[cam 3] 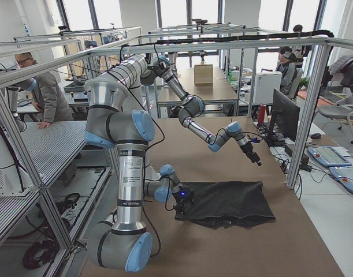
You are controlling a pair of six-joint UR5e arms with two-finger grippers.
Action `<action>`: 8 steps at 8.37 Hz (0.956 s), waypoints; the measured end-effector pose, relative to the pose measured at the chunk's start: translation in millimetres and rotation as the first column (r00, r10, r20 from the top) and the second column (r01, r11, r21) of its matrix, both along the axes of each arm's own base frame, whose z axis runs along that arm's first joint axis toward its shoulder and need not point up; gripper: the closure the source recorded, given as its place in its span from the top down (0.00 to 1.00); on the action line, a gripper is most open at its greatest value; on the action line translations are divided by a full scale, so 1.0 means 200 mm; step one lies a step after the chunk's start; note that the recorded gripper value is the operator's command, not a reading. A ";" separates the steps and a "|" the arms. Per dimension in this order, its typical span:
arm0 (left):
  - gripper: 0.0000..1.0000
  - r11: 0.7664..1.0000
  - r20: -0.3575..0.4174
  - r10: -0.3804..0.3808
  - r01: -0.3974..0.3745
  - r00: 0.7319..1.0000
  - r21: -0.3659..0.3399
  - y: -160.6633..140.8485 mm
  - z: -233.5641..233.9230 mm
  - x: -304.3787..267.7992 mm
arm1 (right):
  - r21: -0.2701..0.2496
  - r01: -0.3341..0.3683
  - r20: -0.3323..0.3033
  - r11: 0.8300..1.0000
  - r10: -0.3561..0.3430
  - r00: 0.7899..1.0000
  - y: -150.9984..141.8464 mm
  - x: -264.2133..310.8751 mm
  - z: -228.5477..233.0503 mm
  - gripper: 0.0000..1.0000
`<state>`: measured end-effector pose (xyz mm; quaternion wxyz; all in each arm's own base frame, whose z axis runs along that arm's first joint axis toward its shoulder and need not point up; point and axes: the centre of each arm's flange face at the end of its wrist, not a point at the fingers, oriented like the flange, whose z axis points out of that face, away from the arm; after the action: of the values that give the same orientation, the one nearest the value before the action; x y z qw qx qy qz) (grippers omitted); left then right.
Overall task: Fold clothes
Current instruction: 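Move the right gripper to the near corner while the left gripper lifts away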
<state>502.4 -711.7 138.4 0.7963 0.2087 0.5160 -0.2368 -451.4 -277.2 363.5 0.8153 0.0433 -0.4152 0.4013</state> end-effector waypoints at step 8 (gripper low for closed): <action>1.00 1.000 -0.017 0.001 -0.001 1.000 0.000 0.03 -0.04 0.02 | 0.004 0.058 -0.031 0.998 -0.058 0.998 0.11 -0.17 0.08 0.00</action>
<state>506.4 -706.6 130.0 0.7921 0.2064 0.5228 -0.2381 -484.9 -255.4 378.7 0.8329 0.0396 -0.4045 0.3757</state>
